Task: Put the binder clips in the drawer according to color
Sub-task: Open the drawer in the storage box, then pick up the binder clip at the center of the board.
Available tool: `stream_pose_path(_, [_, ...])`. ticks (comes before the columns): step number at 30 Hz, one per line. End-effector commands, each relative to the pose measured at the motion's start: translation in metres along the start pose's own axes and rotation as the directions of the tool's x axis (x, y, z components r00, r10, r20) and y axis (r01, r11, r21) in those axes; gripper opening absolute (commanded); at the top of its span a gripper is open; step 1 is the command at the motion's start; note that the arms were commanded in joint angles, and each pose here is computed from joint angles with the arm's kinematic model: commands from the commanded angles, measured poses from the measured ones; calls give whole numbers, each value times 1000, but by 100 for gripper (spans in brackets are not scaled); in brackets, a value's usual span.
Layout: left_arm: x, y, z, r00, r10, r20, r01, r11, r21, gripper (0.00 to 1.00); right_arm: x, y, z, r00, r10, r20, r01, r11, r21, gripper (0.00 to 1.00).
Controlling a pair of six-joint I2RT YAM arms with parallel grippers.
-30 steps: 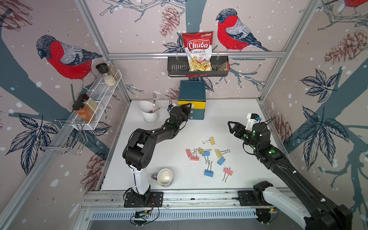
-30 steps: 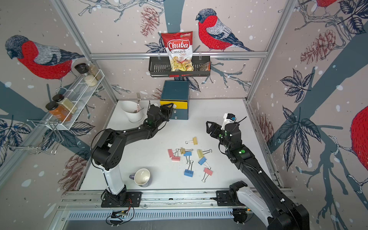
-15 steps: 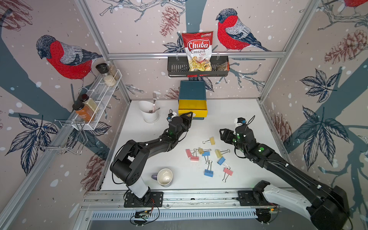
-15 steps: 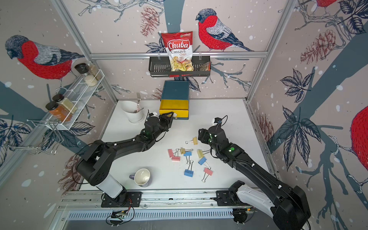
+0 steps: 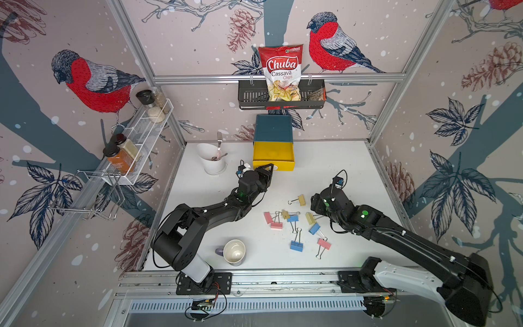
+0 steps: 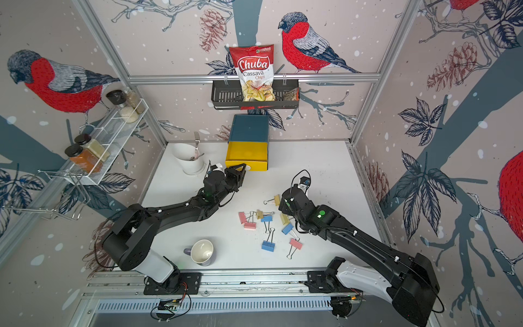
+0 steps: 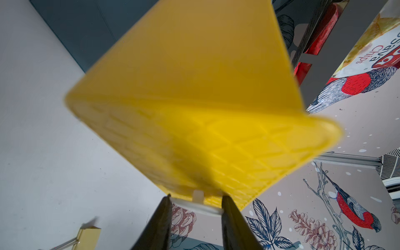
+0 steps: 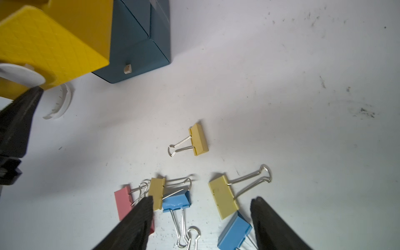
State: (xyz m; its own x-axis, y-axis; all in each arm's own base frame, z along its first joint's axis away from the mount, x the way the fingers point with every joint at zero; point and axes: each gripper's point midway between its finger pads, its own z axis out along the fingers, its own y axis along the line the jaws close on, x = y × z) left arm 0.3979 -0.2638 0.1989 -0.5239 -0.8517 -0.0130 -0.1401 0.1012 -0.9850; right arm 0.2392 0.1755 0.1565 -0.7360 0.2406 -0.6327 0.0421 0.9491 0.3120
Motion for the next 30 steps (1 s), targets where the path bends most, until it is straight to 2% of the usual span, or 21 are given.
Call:
stream_pose_path(1, [1,-1,0,1000,30,-2,-30,1000,-8,48,30,-26,-2,997,21,-79,-13,995,100,79])
stream_pose_path(4, [2,3,0,999,37,-11,-37,999,-27,61,58,-39,-2,991,37,-131,-21,993,120,81])
stream_pose_path(10, [7,7,-2,998,60,-30,-62,995,-75,74,111,-55,-6,973,83,-216,-57,990,128,87])
stream_pose_path(17, [15,19,-14,993,110,-53,-119,970,-210,80,153,-67,-2,957,132,-257,-89,981,173,87])
stream_pose_path(30, [29,63,-68,963,247,-105,-267,852,-450,84,157,-84,12,969,160,-186,-113,965,237,82])
